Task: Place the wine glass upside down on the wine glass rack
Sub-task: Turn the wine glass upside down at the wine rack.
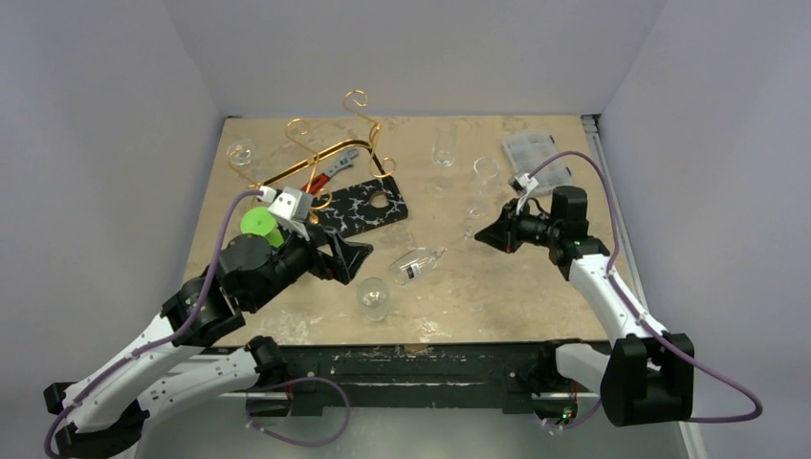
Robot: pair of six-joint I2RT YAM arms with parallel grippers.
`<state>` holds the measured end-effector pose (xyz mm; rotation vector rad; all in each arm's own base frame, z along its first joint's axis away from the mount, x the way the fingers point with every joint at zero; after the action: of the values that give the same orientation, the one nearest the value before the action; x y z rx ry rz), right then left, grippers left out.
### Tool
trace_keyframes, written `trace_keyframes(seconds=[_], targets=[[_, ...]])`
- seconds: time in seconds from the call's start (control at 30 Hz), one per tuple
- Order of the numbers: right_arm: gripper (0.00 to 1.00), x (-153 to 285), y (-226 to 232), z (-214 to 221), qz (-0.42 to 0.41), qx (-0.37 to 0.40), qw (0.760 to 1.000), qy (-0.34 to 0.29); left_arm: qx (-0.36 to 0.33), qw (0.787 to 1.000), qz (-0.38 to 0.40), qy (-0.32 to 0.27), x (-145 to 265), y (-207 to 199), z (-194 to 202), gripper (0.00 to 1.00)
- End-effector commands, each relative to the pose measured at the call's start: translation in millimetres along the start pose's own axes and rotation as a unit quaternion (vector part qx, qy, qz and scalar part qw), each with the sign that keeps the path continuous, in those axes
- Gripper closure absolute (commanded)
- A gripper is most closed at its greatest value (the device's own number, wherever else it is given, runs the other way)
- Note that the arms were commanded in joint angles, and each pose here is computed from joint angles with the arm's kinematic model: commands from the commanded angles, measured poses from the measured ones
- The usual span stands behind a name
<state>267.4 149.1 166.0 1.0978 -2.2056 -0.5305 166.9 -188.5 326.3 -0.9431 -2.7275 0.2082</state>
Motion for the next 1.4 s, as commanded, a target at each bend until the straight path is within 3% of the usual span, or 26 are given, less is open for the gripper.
trace_keyframes(seconds=[0.0,0.33,0.93,1.37], targets=[[1.00,9.4,7.0,-24.6,0.011,0.066,0.998,-0.011,-0.001,1.000,-0.006,-0.025,-1.9,2.1,-8.1,0.00],[1.00,23.6,5.9,-29.9,0.039,0.124,0.991,0.041,0.002,1.000,0.002,-0.020,-6.1,0.4,-3.4,0.00],[1.00,53.6,20.6,-52.0,0.070,0.243,0.955,0.157,0.027,0.999,0.017,-0.038,-2.6,1.8,-8.4,0.00],[1.00,63.1,53.3,-97.0,0.086,0.365,0.916,0.140,0.033,0.998,0.023,-0.048,-0.6,2.2,-8.6,0.00]])
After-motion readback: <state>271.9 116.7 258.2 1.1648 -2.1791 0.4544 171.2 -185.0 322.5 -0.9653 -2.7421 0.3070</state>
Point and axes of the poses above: each gripper's point midway between its finger pads, its own x axis back along the fingers, its own y axis along the line the jaws close on, z = x × y, the point moved 1 cm from there along x, back along the fingers, and after that the axes turned 10 degrees about -x, right-handed, at the moved point
